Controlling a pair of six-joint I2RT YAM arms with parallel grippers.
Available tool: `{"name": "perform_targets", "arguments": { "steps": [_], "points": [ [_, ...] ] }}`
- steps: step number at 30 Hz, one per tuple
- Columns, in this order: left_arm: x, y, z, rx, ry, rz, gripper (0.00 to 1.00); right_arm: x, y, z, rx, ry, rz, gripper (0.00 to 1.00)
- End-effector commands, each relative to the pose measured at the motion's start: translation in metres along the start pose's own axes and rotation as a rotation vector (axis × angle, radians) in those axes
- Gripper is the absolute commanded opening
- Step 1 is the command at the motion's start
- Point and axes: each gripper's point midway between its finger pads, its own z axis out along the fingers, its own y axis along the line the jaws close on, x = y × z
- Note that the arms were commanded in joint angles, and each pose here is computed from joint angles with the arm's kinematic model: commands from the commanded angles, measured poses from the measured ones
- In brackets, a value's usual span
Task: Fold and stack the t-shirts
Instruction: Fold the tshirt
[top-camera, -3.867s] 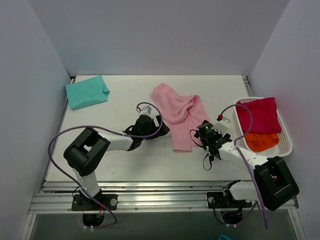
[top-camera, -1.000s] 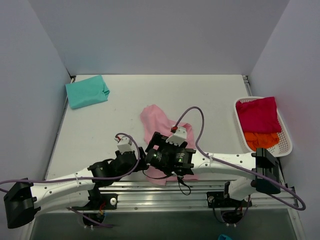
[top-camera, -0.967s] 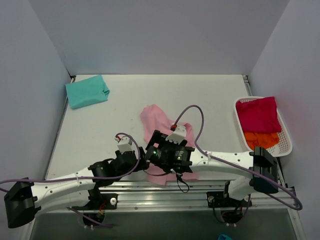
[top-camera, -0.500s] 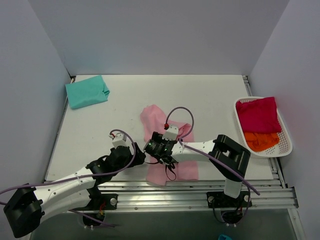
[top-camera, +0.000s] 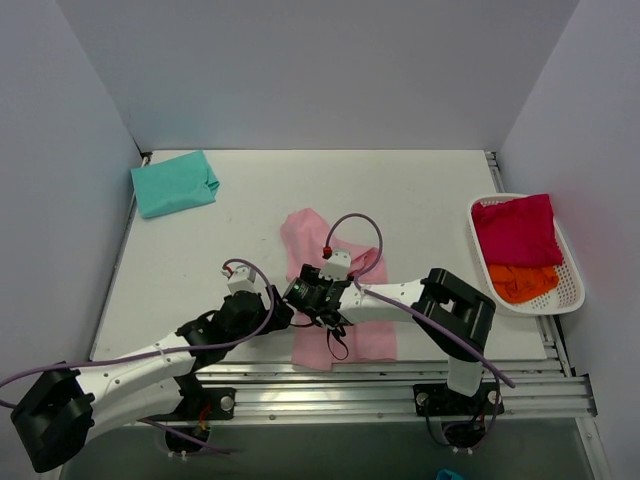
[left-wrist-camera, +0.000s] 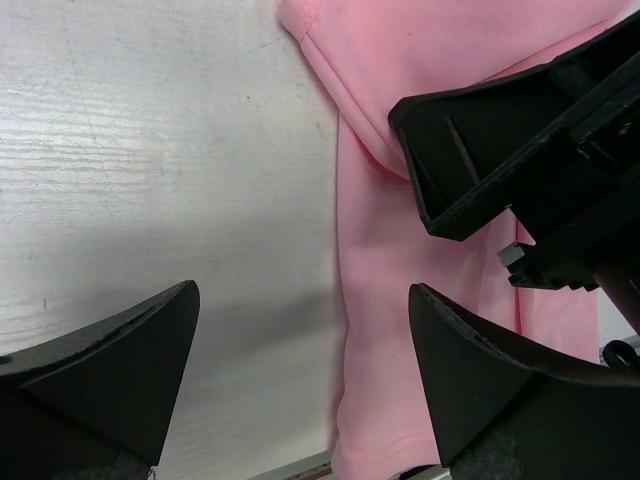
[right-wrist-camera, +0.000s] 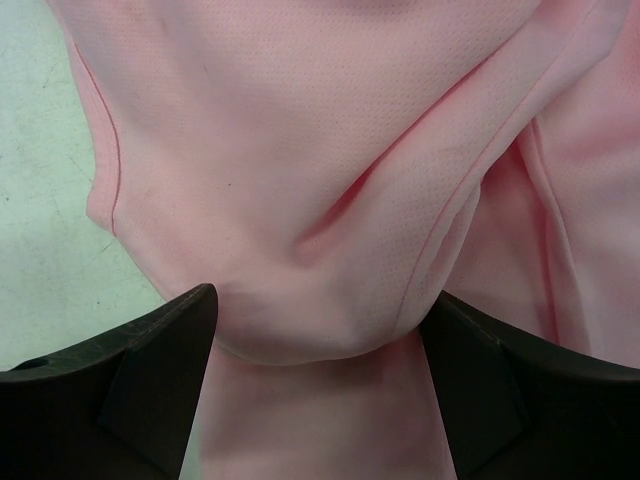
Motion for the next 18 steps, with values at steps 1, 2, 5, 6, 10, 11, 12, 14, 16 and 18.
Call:
{"name": "perform_targets", "arguments": {
  "steps": [1,2,5,6,10,11,12,14,16,18],
  "points": [
    [-0.01,-0.012,0.003,0.053,-0.038,-0.014,0.94,-0.018,0.007,-0.01,-0.015,-0.033,0.006,0.76],
    [-0.009,-0.012,0.003,0.052,-0.038,-0.015,0.94,-0.019,0.007,-0.011,-0.015,-0.034,0.006,0.76],
    [-0.009,-0.011,0.005,0.048,-0.034,-0.013,0.94,-0.02,0.007,-0.011,-0.01,-0.033,-0.004,0.77],
    [-0.008,-0.01,0.006,0.045,-0.03,-0.011,0.94,-0.021,0.008,-0.012,-0.01,-0.033,-0.004,0.81],
    [-0.008,-0.009,0.008,0.041,-0.029,-0.012,0.94,-0.028,0.008,-0.018,-0.011,-0.043,0.0,0.85],
    [-0.008,-0.009,0.008,0.039,-0.031,-0.012,0.94,-0.029,0.006,-0.018,-0.01,-0.047,-0.003,0.86],
    [-0.008,-0.009,0.009,0.041,-0.031,-0.013,0.94,-0.031,0.007,-0.018,-0.012,-0.051,-0.001,0.86],
    [-0.007,-0.009,0.01,0.041,-0.028,-0.012,0.94,-0.032,0.007,-0.018,-0.014,-0.051,-0.004,0.86],
    [-0.007,-0.01,0.011,0.044,-0.027,-0.011,0.94,-0.03,0.008,-0.016,-0.013,-0.047,-0.01,0.85],
    [-0.007,-0.01,0.013,0.039,-0.023,-0.01,0.94,-0.028,0.011,-0.013,-0.018,-0.044,-0.013,0.83]
  ]
}}
